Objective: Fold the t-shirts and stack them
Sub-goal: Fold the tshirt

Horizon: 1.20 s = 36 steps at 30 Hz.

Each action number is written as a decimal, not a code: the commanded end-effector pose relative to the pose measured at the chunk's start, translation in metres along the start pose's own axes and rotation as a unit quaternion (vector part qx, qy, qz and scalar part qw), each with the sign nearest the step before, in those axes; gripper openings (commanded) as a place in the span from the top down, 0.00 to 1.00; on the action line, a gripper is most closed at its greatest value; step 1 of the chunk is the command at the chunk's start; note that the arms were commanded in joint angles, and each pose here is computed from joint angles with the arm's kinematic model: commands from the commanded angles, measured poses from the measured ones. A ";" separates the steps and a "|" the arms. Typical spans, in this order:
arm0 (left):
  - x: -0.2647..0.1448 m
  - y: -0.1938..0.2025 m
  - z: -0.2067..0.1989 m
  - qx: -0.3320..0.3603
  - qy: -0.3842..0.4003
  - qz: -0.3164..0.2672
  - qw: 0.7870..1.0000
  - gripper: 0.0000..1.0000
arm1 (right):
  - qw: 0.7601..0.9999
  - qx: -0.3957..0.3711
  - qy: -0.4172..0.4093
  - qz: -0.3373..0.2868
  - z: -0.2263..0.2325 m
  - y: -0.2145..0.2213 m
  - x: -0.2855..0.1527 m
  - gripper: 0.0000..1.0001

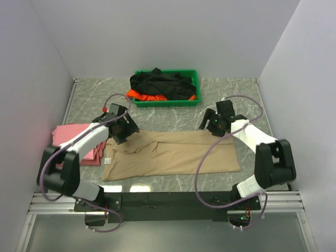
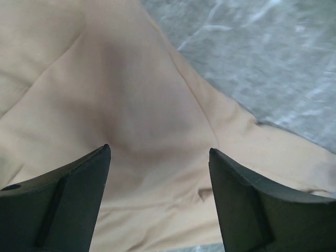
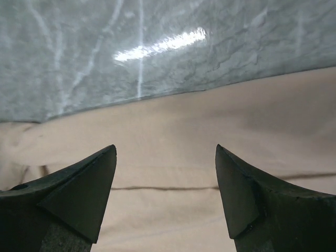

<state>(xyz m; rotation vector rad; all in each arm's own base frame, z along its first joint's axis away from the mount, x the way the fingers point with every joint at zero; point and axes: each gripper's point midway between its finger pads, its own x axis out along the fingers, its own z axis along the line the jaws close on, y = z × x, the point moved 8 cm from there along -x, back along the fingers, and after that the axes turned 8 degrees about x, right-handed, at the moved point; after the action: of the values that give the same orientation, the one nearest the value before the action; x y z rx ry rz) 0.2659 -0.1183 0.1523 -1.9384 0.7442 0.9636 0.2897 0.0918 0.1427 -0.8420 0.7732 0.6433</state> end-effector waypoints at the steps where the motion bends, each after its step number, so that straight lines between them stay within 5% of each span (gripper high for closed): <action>1: 0.022 -0.004 -0.011 0.007 0.014 0.021 1.000 0.21 | 0.999 -0.013 -0.028 0.015 0.013 -0.004 0.014 0.18; 12: 0.004 -0.005 0.004 -0.004 -0.042 -0.012 0.999 0.19 | 0.999 -0.014 0.002 0.031 -0.002 0.012 0.031 0.18; 16: -0.011 -0.001 0.016 -0.025 -0.081 -0.020 0.996 0.01 | 0.999 -0.011 0.014 0.032 -0.006 0.014 0.034 0.18; 24: -0.013 0.025 0.028 -0.062 -0.065 0.008 0.996 0.01 | 0.998 -0.009 0.032 0.045 -0.013 0.020 0.042 0.18; 30: 0.003 0.030 0.026 -0.077 -0.061 0.019 0.995 0.20 | 0.998 -0.016 0.029 0.056 -0.014 0.022 0.046 0.18; 36: 0.009 0.024 0.019 -0.073 -0.070 0.021 0.995 0.61 | 0.998 -0.015 0.038 0.057 -0.018 0.025 0.046 0.18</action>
<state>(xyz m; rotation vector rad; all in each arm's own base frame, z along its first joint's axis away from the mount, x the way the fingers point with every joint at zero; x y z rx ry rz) 0.2320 -0.1078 0.1148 -1.9189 0.6683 1.2440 0.2937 0.0989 0.0962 -0.8344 0.8707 0.7232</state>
